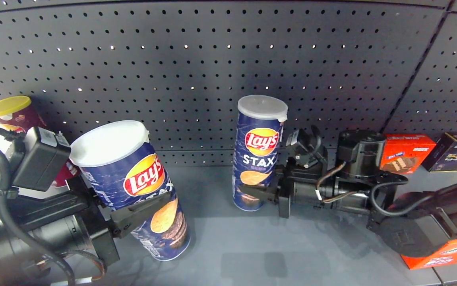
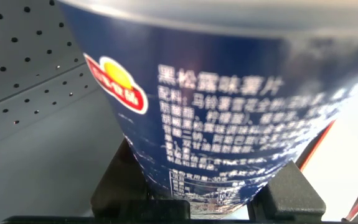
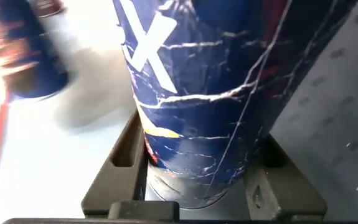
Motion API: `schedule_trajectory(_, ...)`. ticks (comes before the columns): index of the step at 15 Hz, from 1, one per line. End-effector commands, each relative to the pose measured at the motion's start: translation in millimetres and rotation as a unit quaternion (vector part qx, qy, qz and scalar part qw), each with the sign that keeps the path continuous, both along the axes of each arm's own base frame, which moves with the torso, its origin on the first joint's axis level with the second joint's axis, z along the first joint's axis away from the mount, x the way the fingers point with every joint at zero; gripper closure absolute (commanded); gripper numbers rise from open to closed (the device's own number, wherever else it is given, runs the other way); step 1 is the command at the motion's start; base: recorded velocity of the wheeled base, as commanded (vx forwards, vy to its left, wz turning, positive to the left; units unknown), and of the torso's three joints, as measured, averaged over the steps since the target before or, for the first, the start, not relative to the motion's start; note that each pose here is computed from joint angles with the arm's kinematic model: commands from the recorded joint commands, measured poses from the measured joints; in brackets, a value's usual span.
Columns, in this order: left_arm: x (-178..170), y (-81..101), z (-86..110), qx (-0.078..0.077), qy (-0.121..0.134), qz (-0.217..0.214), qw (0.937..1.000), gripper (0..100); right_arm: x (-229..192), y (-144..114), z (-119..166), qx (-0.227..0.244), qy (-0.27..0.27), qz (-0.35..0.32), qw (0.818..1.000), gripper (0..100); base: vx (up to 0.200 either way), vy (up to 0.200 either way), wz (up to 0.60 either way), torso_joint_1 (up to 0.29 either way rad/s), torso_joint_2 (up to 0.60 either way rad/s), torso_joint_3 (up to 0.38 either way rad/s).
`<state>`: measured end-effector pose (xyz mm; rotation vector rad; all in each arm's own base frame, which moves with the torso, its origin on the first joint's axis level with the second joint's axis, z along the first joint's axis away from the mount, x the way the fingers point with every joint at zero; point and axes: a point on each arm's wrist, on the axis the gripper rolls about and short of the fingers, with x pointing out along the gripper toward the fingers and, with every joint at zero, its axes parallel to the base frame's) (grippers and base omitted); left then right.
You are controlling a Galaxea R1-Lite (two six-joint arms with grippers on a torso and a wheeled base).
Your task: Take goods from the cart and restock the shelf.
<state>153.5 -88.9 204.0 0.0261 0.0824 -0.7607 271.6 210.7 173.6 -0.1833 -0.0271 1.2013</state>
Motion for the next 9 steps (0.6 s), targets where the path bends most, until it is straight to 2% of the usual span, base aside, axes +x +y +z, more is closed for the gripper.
schedule_trajectory(1,-0.1,-0.2,-0.5,0.000,0.001,-0.001,1.0000,100,-31.4,-9.1,7.1,0.010,-0.015,0.017,1.000,100,0.000,0.000,0.00,0.000,0.00,0.000)
schedule_trajectory(9,1.2,1.0,-0.1,0.000,0.001,0.004,1.0000,100,-68.3,-6.8,-16.0,-0.001,-0.002,0.055,0.999,100,0.000,0.000,0.00,0.000,0.00,0.000)
